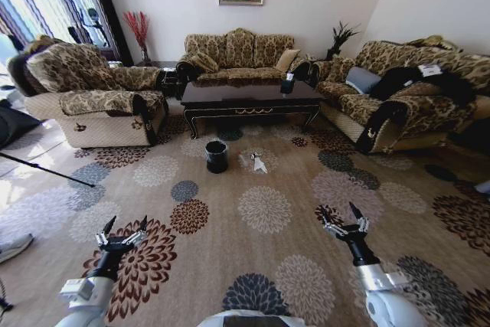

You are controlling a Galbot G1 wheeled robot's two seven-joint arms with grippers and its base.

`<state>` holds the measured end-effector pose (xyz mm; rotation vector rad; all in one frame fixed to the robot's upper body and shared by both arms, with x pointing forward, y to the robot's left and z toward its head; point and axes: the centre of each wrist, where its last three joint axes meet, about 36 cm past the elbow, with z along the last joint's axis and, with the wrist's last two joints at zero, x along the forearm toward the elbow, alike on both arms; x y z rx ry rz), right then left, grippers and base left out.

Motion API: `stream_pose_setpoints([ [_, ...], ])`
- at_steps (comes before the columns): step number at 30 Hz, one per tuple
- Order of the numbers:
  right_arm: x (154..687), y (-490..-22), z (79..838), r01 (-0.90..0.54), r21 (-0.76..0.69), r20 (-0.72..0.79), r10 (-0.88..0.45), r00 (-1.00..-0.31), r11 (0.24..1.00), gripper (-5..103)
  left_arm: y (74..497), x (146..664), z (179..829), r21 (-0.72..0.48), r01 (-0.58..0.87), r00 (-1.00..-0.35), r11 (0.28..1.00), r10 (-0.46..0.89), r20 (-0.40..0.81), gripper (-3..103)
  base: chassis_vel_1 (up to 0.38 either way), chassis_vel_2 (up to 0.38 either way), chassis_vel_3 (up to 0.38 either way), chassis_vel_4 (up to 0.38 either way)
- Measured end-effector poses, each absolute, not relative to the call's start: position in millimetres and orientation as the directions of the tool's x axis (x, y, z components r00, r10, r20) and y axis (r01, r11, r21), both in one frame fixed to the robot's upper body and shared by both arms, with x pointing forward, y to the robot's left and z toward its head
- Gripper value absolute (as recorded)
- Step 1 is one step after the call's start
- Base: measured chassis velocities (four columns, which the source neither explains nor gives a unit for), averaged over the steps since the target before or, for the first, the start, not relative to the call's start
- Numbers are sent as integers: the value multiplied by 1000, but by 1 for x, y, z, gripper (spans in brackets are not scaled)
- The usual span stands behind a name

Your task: Move to the front of the table and pick up the trash from the floor, then place it into the trash bin.

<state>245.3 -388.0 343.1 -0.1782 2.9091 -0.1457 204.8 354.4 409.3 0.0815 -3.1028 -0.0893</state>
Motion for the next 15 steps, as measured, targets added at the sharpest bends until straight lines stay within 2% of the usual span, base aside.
stream_pose_setpoints([
  [15, 250, -390, 337, -124, -131, -199, -148, -969, 984, 100, 351, 211, 410, 47, -46, -999, 998, -47, 28, 100, 0, 0, 0, 0],
])
